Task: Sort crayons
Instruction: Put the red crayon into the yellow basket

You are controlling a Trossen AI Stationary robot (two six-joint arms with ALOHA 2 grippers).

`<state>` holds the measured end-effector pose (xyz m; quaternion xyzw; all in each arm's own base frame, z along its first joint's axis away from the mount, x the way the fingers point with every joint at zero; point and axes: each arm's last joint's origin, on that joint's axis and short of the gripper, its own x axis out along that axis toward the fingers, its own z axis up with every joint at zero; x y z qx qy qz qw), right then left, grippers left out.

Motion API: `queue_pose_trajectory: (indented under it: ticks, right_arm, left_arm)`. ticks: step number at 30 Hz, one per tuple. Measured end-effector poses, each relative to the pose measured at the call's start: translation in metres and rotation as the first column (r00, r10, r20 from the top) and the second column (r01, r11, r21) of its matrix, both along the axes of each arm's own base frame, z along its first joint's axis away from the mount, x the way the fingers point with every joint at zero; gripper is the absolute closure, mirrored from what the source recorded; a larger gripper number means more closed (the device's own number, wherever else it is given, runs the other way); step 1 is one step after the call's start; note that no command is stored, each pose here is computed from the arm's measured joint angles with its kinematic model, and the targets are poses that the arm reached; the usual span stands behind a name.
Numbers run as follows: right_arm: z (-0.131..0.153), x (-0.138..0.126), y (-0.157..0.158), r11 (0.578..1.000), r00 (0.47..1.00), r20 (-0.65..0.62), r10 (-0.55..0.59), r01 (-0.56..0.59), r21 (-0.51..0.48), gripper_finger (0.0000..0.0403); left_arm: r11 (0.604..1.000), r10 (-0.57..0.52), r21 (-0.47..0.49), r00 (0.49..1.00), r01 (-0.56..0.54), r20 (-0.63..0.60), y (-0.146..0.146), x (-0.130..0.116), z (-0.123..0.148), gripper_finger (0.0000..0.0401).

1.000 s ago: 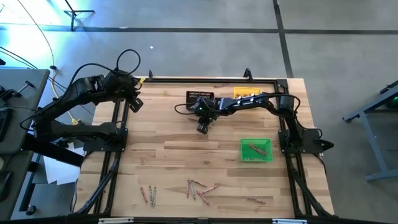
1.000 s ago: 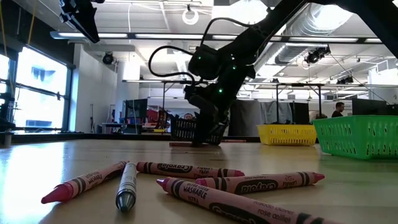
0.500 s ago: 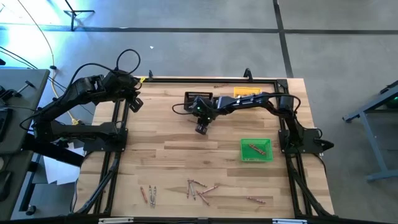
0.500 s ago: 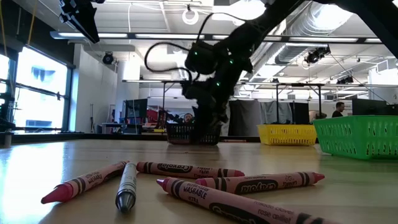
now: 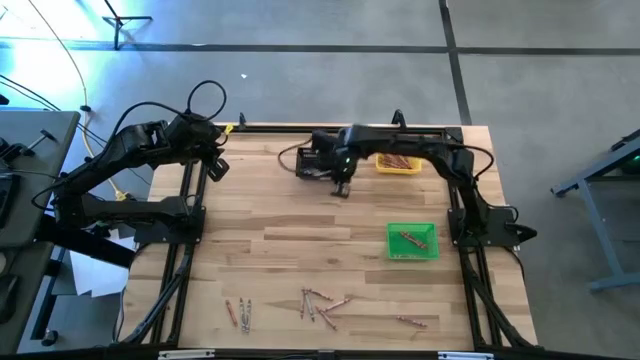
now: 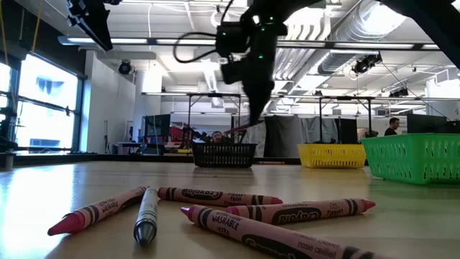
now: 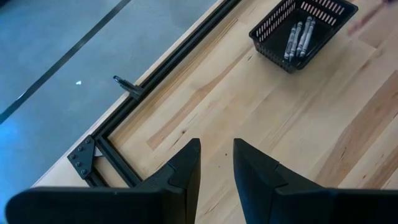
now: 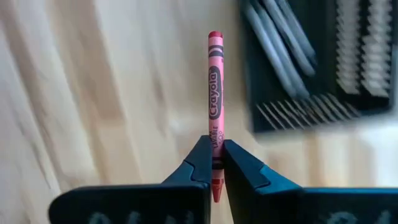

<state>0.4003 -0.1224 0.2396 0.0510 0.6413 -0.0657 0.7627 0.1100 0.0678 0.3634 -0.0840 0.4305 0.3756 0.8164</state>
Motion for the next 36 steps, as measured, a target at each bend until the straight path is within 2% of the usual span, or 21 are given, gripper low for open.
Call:
queue_pose_trajectory:
  ticks: [4,9,13,17,22,28,32,36]
  right_arm:
    - [0.019,-0.027,-0.022,0.999,0.998,-0.053,-0.039,0.04,0.011,0.0391]
    - [0.038,-0.076,-0.051,0.987,0.986,-0.053,-0.161,0.161,-0.01,0.0391]
    - [0.041,-0.121,-0.07,0.966,0.966,-0.025,-0.257,0.255,-0.045,0.0391]
    - [0.028,-0.157,-0.082,0.944,0.947,0.048,-0.318,0.321,-0.073,0.0391]
    - [-0.001,-0.189,-0.091,0.932,0.934,0.089,-0.345,0.352,-0.088,0.0391]
    - [-0.031,-0.208,-0.099,0.924,0.927,0.085,-0.366,0.373,-0.089,0.0391]
    - [-0.041,-0.216,-0.102,0.915,0.919,0.089,-0.385,0.393,-0.093,0.0391]
    - [-0.042,-0.219,-0.106,0.905,0.908,0.094,-0.407,0.415,-0.092,0.0387]
  left_arm:
    - [1.0,0.0,0.0,1.0,0.0,0.0,0.0,0.0,0.0,0.0321]
    - [1.0,0.009,0.0,1.0,-0.009,0.012,0.0,0.001,0.0,0.0321]
    - [0.999,0.036,0.002,0.997,-0.036,0.062,0.001,0.003,0.002,0.0321]
    - [0.997,0.072,0.023,0.978,-0.078,0.197,0.005,0.01,0.01,0.0321]
    - [0.99,0.106,0.046,0.905,-0.137,0.412,0.013,0.024,0.023,0.0321]
    - [0.98,0.051,0.123,0.791,-0.158,0.61,0.023,0.044,0.042,0.0321]
    - [0.972,0.013,0.16,0.724,-0.17,0.69,0.029,0.057,0.05,0.0321]
    - [0.968,-0.007,0.179,0.694,-0.176,0.72,0.035,0.068,0.052,0.0321]
